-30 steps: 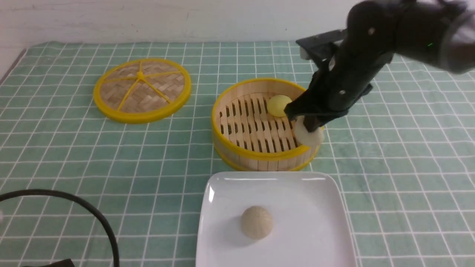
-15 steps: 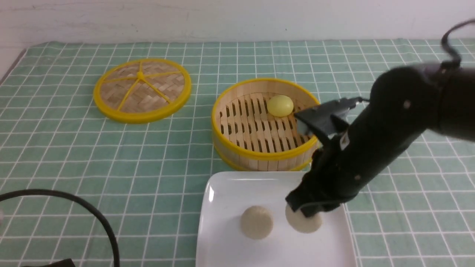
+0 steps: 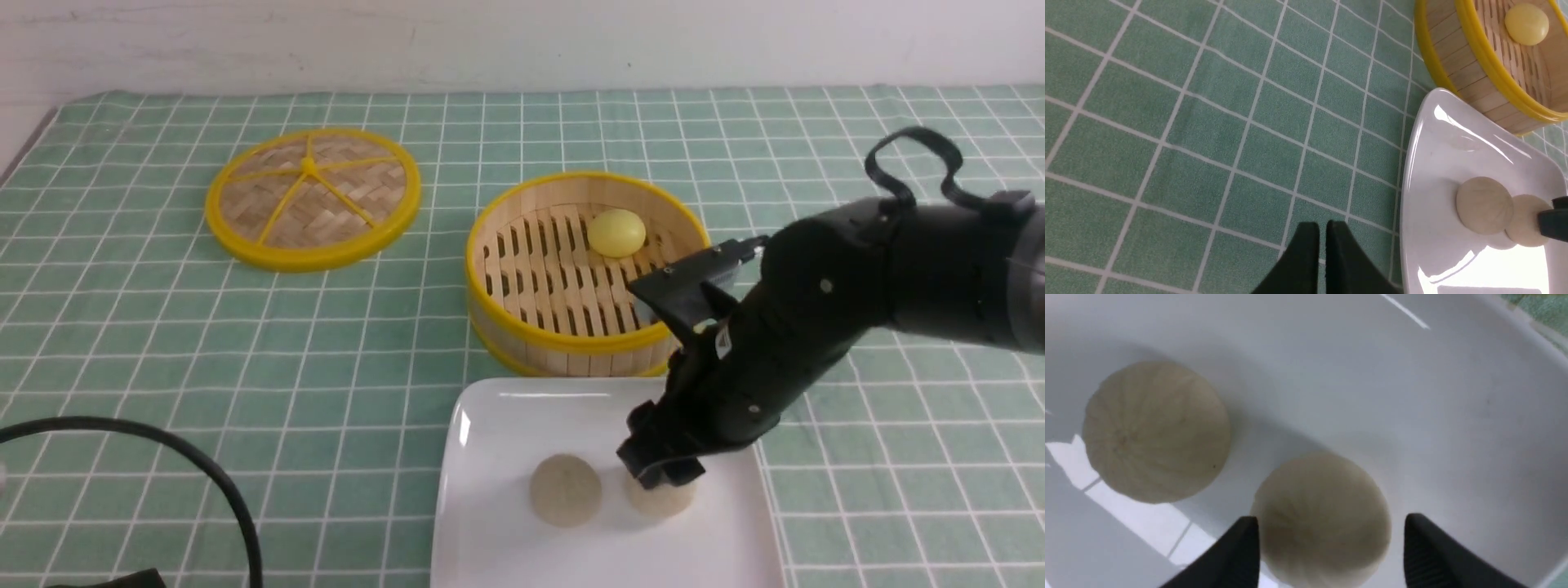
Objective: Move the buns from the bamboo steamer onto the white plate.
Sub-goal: 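Reach toward a bun in the bamboo steamer with the right gripper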
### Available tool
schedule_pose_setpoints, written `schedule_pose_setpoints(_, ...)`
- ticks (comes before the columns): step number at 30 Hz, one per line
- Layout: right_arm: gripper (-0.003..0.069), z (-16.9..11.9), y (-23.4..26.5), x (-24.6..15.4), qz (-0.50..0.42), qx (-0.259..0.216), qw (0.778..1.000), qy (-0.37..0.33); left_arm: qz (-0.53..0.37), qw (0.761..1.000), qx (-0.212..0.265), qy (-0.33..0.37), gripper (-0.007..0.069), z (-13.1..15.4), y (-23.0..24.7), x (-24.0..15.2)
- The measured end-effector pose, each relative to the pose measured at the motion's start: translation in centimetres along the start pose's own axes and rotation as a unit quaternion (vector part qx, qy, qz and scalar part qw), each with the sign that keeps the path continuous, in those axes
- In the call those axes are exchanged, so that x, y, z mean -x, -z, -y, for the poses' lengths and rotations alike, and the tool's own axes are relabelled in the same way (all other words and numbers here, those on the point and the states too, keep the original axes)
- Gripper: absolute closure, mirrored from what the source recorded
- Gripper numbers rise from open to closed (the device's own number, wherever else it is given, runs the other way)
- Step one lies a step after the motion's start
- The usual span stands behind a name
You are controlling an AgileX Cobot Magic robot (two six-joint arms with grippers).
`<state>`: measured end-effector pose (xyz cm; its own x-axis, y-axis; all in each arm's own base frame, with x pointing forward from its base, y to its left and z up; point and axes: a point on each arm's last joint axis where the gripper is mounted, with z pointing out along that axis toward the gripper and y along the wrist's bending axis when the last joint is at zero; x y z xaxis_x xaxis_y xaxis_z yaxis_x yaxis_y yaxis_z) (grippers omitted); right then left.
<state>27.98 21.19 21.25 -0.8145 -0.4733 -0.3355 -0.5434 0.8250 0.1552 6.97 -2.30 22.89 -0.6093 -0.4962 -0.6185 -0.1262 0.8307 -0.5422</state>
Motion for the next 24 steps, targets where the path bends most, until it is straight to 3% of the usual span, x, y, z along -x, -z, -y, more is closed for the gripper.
schedule_pose_setpoints(4, 0.0141, -0.3, 3.5, 3.0, 0.054, -0.020, 0.998, 0.035, 0.001, 1.000, 0.000, 0.000, 0.0564, 0.0, 0.0, 0.0)
schedule_pose_setpoints(9, 0.0161, -0.4, 5.8, 7.0, 0.136, -0.038, 0.988, 0.056, 0.002, 1.000, 0.000, 0.000, 0.0557, 0.0, 0.0, 0.0)
schedule_pose_setpoints(16, 0.0227, 3.6, 3.2, 13.1, 0.194, -0.052, 0.979, -0.026, 0.002, 1.000, -0.001, 0.001, 0.0550, 0.0, 0.0, 0.0)
schedule_pose_setpoints(17, 0.0253, 4.1, 2.8, 13.5, 0.198, -0.054, 0.978, -0.032, 0.002, 1.000, -0.002, 0.001, 0.0550, 0.0, 0.0, 0.0)
schedule_pose_setpoints(18, 0.0326, 5.1, 1.9, 14.4, 0.192, -0.058, 0.979, -0.043, 0.002, 1.000, -0.002, 0.001, 0.0548, 0.0, 0.0, 0.0)
schedule_pose_setpoints(19, 0.0340, 5.2, 1.7, 14.4, 0.189, -0.058, 0.979, -0.044, 0.002, 1.000, -0.002, 0.001, 0.0547, 0.0, 0.0, 0.0)
schedule_pose_setpoints(20, 0.0466, 6.0, 0.8, 14.9, 0.176, -0.061, 0.981, -0.052, 0.002, 1.000, -0.002, 0.001, 0.0545, 0.0, 0.0, 0.0)
schedule_pose_setpoints(22, 0.0592, 6.9, -0.3, 15.4, 0.163, -0.064, 0.983, -0.059, 0.002, 1.000, -0.002, 0.001, 0.0543, 0.0, 0.0, 0.0)
schedule_pose_setpoints(24, 0.0659, 7.7, -1.0, 15.7, 0.152, -0.066, 0.984, -0.067, 0.002, 1.000, -0.002, 0.001, 0.0541, 0.0, 0.0, 0.0)
